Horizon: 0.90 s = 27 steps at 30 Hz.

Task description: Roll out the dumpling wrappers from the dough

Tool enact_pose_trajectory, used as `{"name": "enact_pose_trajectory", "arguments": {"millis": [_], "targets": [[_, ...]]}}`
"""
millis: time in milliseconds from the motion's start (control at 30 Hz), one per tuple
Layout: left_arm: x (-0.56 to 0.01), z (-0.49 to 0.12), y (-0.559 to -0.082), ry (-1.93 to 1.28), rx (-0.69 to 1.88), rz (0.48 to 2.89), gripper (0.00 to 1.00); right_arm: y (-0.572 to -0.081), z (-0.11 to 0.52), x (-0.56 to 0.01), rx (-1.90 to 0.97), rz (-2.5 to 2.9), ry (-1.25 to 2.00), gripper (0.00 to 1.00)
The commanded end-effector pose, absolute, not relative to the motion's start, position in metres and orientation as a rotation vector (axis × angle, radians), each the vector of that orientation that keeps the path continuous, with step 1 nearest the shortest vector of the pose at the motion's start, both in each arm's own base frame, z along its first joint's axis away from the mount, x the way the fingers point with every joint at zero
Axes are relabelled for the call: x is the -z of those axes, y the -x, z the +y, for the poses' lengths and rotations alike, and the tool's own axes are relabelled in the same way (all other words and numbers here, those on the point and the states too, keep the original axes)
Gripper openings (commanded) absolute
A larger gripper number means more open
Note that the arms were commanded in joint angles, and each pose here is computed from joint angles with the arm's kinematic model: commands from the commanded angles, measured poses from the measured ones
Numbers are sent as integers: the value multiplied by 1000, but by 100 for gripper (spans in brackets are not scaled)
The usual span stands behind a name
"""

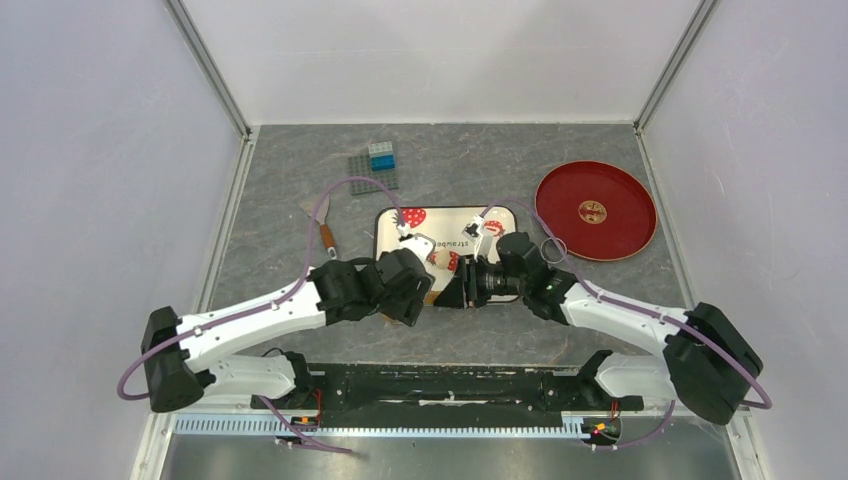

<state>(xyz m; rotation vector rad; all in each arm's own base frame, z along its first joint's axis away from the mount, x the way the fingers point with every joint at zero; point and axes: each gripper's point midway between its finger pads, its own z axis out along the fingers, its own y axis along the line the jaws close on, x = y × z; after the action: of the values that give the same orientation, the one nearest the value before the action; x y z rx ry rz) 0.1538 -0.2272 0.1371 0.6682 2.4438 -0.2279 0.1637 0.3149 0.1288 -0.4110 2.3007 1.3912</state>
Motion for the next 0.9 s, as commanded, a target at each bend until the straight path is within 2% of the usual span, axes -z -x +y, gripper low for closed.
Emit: {"name": "enact_pose_trajectory", "arguments": {"millis": [0,200,400,567,867], "targets": [[-165,-250,-152,-557,522,2403,71,-173,310,-163,-1305,2060,575,0],[-168,-274,-135,-613,813,2413,69,-168,301,-187,-1266,1916,674,0],[-160,-276,-140,-597,777,2438,66,-163,299,-203,-1275,1838,715,0],[-154,-276,-143,-590,746,2452,52,-163,300,-213,-1293,1806,705,0],[-162,-280,-152,-489,765,2421,48,-165,303,-228,-1337,1782,644,0]]}}
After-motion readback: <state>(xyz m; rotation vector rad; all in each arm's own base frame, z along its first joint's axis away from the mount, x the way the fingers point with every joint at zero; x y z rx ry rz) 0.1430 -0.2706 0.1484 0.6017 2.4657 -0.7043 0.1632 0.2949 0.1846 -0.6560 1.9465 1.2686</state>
